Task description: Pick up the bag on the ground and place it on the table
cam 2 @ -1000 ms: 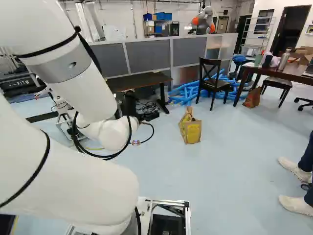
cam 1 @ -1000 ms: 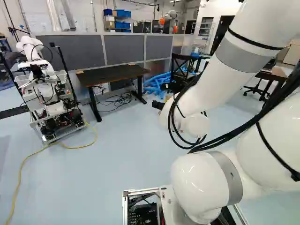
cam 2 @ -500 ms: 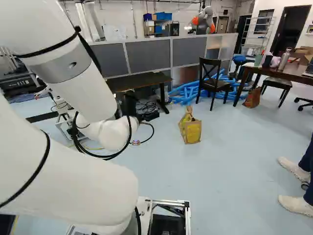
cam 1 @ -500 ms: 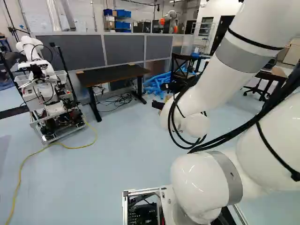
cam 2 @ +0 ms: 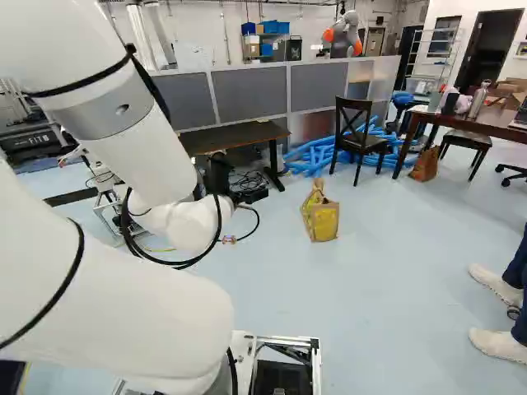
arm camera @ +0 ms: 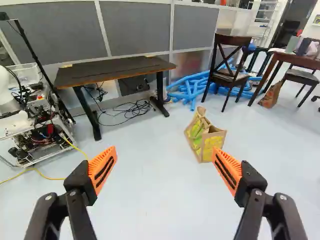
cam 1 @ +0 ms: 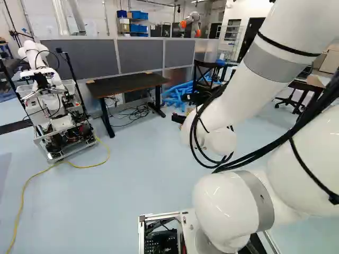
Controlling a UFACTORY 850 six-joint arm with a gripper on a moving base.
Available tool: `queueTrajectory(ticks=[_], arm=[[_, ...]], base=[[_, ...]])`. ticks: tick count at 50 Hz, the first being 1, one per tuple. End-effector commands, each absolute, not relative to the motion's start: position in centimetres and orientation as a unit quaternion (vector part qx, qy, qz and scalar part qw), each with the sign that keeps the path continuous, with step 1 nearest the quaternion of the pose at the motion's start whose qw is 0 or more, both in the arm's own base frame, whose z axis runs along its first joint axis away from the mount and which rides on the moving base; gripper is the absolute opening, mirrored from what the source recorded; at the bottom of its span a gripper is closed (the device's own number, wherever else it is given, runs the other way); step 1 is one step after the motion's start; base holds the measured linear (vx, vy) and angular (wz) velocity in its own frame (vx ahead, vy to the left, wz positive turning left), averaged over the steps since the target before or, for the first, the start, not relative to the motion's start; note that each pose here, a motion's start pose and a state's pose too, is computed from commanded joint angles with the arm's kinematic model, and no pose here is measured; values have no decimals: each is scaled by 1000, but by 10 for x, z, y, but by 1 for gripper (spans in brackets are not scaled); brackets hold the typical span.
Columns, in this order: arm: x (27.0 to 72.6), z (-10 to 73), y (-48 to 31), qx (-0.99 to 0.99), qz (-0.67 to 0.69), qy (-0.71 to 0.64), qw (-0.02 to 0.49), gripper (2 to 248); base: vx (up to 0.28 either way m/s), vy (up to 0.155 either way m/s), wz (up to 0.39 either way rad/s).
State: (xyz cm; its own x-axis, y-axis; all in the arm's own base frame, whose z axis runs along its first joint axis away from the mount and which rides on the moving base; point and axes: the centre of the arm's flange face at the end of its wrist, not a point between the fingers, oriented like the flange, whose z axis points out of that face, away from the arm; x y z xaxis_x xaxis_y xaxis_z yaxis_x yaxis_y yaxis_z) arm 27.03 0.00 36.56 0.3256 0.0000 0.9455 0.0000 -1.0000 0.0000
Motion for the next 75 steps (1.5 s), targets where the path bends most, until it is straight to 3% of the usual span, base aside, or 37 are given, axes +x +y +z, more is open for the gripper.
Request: queueTrajectory(ticks=[60, 75], arm=[[270, 366, 0, 814, 581, 0, 0, 247], [270, 366, 0, 814, 581, 0, 0, 247]], base=[[83, 0, -12], [136, -40, -228]])
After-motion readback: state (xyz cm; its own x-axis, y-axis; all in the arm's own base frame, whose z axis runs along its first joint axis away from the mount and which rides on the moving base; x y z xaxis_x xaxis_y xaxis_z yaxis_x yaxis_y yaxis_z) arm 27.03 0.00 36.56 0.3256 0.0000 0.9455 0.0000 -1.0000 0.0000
